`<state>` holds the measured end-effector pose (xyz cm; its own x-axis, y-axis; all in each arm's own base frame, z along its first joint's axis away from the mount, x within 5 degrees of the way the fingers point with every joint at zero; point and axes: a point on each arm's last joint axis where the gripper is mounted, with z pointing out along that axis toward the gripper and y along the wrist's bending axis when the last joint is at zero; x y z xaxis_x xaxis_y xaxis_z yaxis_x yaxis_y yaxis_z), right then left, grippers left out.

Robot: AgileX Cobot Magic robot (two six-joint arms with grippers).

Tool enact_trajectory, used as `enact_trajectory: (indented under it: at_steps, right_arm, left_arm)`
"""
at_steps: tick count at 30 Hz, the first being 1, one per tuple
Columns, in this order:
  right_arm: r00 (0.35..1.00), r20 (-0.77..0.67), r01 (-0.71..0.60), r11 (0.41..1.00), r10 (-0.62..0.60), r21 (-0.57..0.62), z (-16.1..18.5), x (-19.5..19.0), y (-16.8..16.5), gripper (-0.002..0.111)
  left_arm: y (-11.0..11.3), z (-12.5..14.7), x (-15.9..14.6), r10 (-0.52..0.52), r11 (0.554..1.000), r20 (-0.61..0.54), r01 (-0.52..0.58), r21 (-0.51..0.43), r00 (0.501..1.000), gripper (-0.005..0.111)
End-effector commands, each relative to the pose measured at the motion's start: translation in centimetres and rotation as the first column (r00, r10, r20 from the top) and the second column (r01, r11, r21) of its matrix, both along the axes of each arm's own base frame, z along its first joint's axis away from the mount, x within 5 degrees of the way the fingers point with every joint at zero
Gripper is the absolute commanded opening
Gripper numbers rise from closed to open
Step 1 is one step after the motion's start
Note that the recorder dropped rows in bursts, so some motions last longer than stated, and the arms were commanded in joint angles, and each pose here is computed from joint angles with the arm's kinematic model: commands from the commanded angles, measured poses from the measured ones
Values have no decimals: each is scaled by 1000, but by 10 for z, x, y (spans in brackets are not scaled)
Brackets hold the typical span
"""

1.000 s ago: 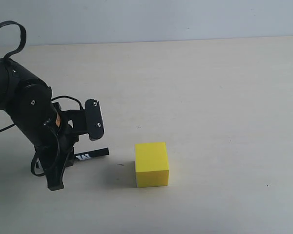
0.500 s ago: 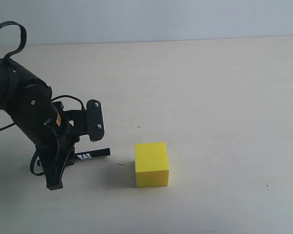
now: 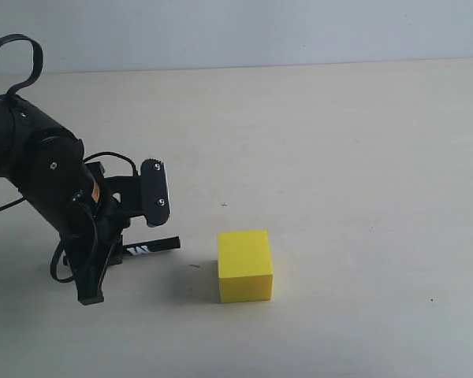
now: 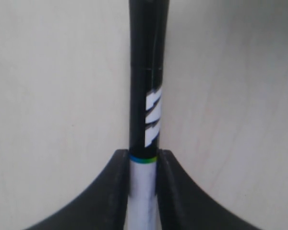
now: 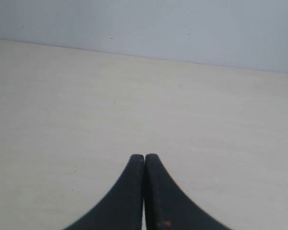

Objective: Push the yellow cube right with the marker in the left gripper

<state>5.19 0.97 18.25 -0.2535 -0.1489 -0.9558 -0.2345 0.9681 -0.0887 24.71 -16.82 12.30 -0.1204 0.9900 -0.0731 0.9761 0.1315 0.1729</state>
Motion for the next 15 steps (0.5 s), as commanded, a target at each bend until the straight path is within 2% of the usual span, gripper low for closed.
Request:
enact_trajectory:
  at_steps: [1, 7, 15]
  right_arm:
    - [1000, 15, 1, 1000, -1, -4, 0, 0, 0, 0]
    - [1000, 15, 1, 1000, -1, -4, 0, 0, 0, 0]
    - [1000, 16, 1, 1000, -1, -8, 0, 0, 0, 0]
  left_arm:
    - [-1, 0, 0, 7, 1000, 7, -7, -16, 1000, 0]
    - [-1, 0, 0, 18, 1000, -3, -18, -19, 1000, 0]
    - [-7, 0, -6, -60, 998, -8, 60, -3, 998, 0]
